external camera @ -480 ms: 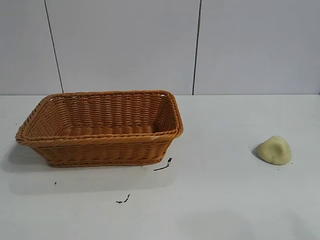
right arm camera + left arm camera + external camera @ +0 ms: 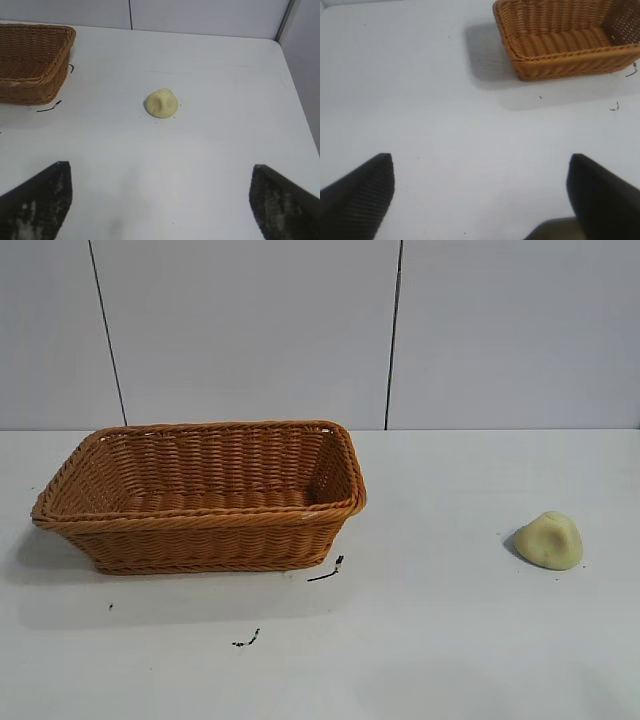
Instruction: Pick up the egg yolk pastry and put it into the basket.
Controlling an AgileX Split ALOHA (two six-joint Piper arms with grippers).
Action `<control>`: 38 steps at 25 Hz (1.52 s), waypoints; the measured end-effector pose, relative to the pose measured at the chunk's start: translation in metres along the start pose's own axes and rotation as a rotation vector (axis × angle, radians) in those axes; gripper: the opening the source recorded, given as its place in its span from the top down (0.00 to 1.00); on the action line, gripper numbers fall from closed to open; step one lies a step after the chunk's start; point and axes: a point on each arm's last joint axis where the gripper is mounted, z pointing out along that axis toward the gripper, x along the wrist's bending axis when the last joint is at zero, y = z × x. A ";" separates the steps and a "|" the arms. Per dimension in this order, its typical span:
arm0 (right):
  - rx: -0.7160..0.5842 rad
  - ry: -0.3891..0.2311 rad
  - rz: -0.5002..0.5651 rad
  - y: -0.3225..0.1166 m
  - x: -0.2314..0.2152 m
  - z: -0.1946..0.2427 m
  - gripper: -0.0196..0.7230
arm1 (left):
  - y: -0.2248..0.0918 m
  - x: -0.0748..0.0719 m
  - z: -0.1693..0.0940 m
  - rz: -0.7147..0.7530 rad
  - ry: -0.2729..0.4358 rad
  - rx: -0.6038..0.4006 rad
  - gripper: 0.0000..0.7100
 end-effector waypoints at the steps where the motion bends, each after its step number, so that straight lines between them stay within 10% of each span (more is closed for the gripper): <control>1: 0.026 0.001 0.002 0.004 0.000 0.003 0.09 | 0.000 0.000 0.000 0.000 0.000 0.000 0.02; 23: 0.690 -0.007 0.034 0.116 -0.009 0.221 0.05 | 0.000 0.000 0.000 0.000 0.000 0.000 0.02; 38: 0.856 0.003 0.045 0.106 -0.014 0.354 0.05 | 0.000 0.000 0.000 0.000 0.000 0.000 0.02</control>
